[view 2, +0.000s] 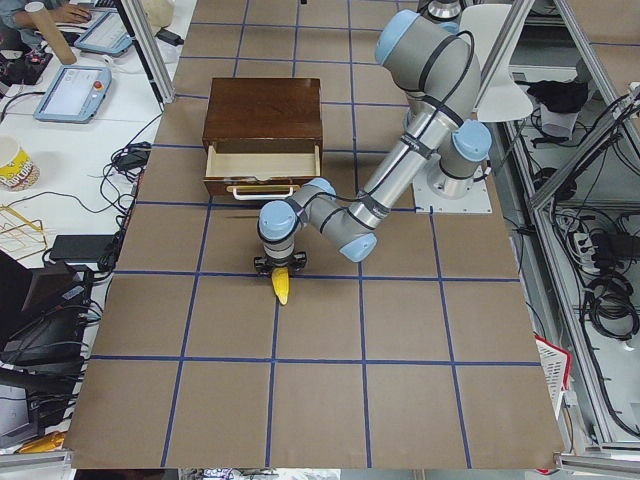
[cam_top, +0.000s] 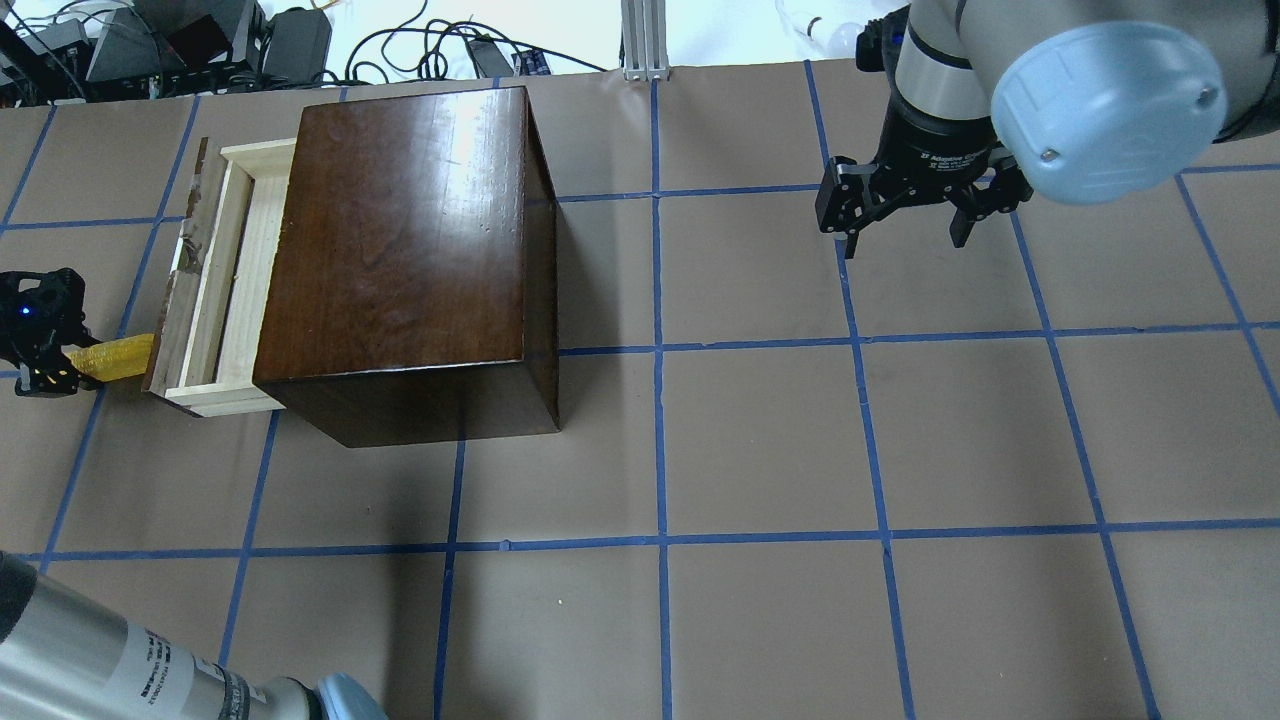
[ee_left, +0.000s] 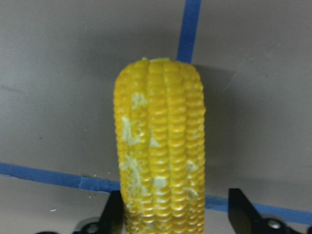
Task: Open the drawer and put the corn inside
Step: 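Lower the left gripper and grasp the yellow corn cob, then lift the corn and carry it over the open drawer with the left gripper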
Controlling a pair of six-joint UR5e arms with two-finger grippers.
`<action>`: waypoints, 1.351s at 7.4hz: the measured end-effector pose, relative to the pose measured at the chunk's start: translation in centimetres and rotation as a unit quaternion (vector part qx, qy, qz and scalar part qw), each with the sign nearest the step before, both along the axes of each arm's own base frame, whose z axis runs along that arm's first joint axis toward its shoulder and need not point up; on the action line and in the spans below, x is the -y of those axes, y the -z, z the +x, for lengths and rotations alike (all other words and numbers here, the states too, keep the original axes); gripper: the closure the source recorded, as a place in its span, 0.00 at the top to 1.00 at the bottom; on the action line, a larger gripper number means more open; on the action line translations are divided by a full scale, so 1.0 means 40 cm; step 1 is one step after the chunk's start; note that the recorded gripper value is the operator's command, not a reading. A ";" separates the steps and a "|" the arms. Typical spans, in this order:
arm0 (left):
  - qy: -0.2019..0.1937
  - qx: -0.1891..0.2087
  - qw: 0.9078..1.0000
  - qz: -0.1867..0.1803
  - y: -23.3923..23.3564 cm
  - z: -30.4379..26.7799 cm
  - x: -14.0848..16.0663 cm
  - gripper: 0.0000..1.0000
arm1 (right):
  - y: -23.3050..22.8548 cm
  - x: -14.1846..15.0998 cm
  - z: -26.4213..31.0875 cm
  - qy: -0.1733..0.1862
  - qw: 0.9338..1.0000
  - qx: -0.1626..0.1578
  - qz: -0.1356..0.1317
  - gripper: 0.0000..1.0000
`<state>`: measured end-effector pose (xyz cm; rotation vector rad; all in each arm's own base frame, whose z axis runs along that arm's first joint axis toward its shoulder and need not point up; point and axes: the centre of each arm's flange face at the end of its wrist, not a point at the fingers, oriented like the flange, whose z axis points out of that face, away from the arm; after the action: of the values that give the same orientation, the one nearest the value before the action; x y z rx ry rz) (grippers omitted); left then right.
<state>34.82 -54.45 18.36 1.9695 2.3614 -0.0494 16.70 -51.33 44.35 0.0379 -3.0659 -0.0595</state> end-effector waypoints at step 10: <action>-0.058 0.005 0.998 -0.028 -0.237 -0.008 0.032 0.00 | 0.000 0.000 0.000 0.000 1.000 0.000 0.000 1.00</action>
<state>34.48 -55.71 27.85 1.8011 2.4346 -0.0995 16.70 -51.33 44.35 0.0379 -3.0659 -0.0596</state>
